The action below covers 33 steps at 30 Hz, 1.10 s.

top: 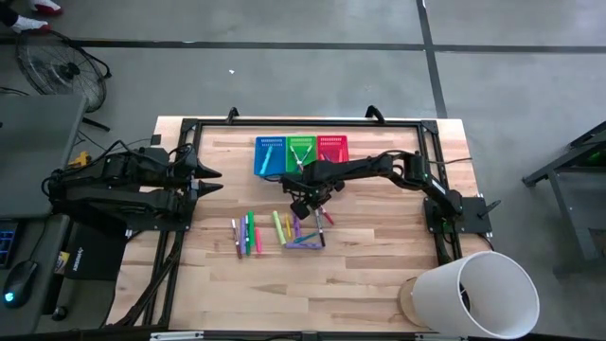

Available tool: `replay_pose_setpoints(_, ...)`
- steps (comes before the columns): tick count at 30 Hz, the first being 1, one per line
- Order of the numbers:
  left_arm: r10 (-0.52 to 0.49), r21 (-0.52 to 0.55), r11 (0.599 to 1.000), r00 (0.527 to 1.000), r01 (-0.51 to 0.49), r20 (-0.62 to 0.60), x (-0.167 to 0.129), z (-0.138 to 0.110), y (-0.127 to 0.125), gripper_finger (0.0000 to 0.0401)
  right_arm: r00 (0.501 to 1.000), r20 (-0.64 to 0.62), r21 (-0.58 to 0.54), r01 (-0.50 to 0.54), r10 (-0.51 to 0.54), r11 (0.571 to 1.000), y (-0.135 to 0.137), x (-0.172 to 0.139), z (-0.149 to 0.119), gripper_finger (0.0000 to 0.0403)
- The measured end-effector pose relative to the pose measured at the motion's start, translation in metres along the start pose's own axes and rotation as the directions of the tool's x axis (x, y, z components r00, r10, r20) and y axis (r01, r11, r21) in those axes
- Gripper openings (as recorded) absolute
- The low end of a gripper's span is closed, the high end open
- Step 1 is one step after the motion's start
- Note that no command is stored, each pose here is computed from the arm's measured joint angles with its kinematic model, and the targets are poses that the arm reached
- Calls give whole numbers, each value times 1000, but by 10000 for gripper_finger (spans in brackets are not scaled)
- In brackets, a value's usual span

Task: Pick & Place Markers
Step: Put the red marker pen into the green bin

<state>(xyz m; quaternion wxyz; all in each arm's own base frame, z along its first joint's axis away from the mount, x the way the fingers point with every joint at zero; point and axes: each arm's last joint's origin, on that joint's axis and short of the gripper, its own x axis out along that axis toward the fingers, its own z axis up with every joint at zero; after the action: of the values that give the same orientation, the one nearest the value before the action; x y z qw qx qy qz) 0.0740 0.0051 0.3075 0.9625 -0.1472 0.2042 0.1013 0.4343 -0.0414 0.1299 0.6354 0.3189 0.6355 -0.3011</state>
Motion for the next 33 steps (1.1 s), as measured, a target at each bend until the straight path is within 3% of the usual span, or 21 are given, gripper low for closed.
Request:
replay_pose_setpoints(7,0,0,1000,1000,0,0,0,0,0,181,998,55,22,-5,4,1000,-3,-20,-2,17)
replay_pose_setpoints(22,0,-23,1000,1000,0,0,0,0,0,181,982,155,52,-119,110,992,-5,-77,-13,15)
replay_pose_setpoints(27,0,-25,1000,1000,0,1,0,0,0,181,957,234,68,-192,171,979,-8,-102,-12,15)
replay_pose_setpoints(33,-1,-26,1000,1000,1,4,0,0,0,181,901,361,102,-294,240,950,-19,-119,9,15)
